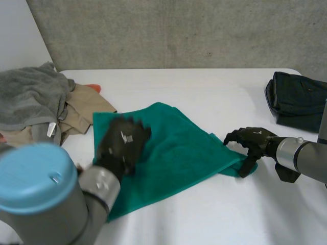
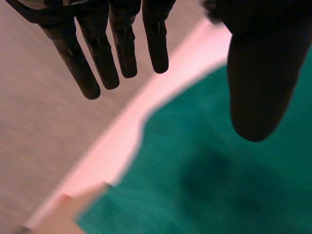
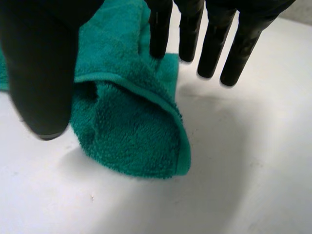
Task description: Fold the laundry.
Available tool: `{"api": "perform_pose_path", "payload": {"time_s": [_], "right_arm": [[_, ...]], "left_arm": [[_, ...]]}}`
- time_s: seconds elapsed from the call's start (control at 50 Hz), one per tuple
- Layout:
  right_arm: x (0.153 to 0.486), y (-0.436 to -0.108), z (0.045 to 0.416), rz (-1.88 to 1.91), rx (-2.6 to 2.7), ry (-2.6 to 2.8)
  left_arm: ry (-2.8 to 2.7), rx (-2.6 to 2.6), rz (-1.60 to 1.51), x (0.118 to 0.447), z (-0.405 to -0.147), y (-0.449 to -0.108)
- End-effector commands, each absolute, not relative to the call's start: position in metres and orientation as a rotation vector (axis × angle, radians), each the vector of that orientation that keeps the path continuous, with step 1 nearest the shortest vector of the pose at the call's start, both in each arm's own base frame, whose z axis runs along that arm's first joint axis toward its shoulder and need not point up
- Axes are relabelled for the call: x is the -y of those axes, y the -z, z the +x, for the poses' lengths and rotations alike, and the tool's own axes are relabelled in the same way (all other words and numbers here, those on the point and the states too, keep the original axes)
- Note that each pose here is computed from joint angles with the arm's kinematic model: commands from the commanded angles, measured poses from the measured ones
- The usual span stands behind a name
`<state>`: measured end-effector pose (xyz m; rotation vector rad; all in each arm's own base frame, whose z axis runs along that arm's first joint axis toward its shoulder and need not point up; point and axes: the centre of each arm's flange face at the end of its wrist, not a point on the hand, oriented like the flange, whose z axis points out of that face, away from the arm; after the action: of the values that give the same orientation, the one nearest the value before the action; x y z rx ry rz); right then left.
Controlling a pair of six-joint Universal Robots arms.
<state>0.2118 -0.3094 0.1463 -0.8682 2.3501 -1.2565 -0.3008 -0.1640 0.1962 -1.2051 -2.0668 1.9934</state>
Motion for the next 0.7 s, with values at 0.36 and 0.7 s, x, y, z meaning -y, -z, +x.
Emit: {"api": "perform_pose_path", "payload": {"time_s": [0.36, 0.7], "right_arm": [[0.301, -0.144, 0.216, -0.941, -2.306, 1.321], [0.298, -0.141, 0.216, -0.941, -2.31, 1.307]], "left_arm": [[-1.761, 2.18, -1.327, 0.144, -0.293, -0.107], [-1.832, 2.193, -1.265, 0.171, -0.298, -0.108]]}}
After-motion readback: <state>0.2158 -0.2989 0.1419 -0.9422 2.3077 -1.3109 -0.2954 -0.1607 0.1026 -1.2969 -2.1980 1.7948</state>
